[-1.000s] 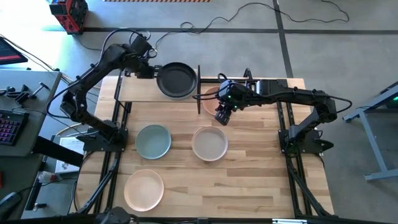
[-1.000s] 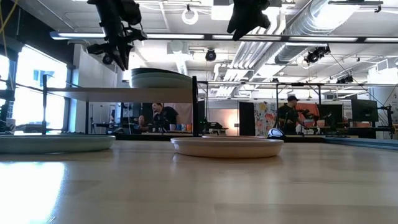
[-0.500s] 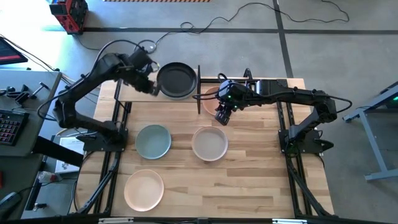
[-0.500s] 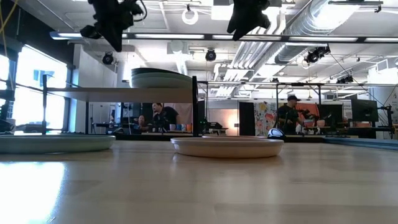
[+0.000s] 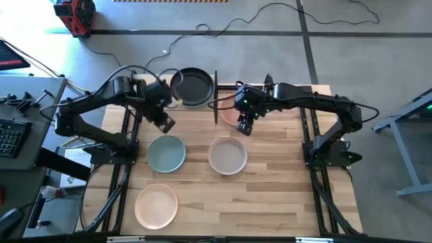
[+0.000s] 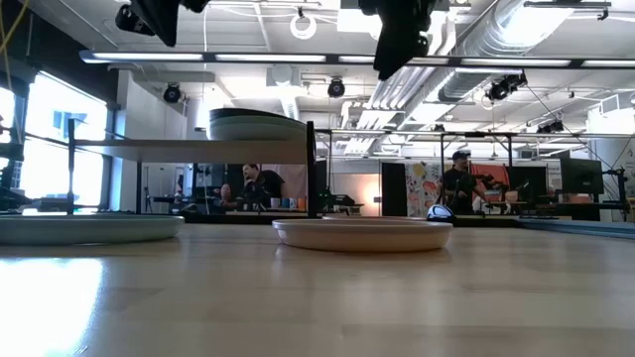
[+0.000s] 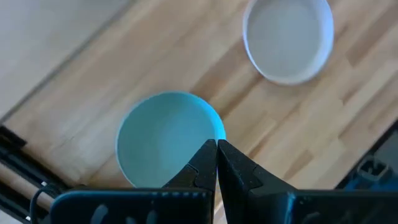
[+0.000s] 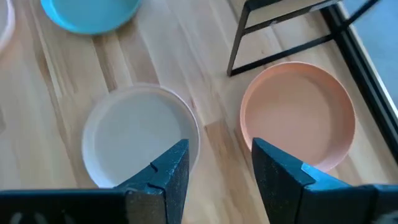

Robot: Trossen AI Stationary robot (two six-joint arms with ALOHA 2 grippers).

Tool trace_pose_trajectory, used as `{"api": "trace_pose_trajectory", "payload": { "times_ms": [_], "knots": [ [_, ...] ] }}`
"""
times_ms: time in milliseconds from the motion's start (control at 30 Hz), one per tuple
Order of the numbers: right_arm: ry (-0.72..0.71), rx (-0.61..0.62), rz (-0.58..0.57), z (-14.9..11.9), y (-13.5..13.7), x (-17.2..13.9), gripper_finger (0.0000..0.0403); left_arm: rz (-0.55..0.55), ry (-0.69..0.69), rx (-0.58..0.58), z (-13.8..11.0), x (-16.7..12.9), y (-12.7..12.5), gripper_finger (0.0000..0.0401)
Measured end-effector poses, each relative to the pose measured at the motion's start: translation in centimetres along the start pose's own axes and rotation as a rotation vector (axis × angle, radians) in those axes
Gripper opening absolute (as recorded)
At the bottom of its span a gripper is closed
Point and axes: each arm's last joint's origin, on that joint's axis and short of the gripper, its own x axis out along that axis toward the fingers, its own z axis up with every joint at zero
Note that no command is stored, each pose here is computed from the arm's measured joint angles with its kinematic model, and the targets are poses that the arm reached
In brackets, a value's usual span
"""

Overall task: Place and stack plates onto a shelf
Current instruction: Put the orange plate on the shelf

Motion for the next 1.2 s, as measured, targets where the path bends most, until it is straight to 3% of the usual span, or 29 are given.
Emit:
{"api": "trace_pose_trajectory", "payload": {
  "times_ms": [400, 600, 767, 933, 1200],
  "knots": [
    [0.153, -0.248, 0.112, 0.7, -1.4, 5.7, 0.0154, 0.038, 0.003, 0.126, -1.9, 0.3, -2.4, 0.0003],
    [0.264, -0.265, 0.111, 0.1, -2.4, 8.4, 0.0154, 0.066, 0.047, 0.169, -2.9, 0.2, -2.7, 0.0003],
    [0.383, -0.217, 0.102, -3.0, -4.1, 10.9, 0.0154, 0.109, 0.010, 0.177, -3.0, 0.2, -2.8, 0.0003],
    [0.370, -0.217, 0.094, -5.2, -5.6, 12.7, 0.0154, 0.121, -0.012, 0.180, -2.8, 0.2, -2.8, 0.0003],
    [0.228, -0.383, 0.097, -5.3, -6.2, 13.7, 0.0154, 0.163, -0.053, 0.094, -2.3, 0.3, -2.4, 0.0003]
  ]
}}
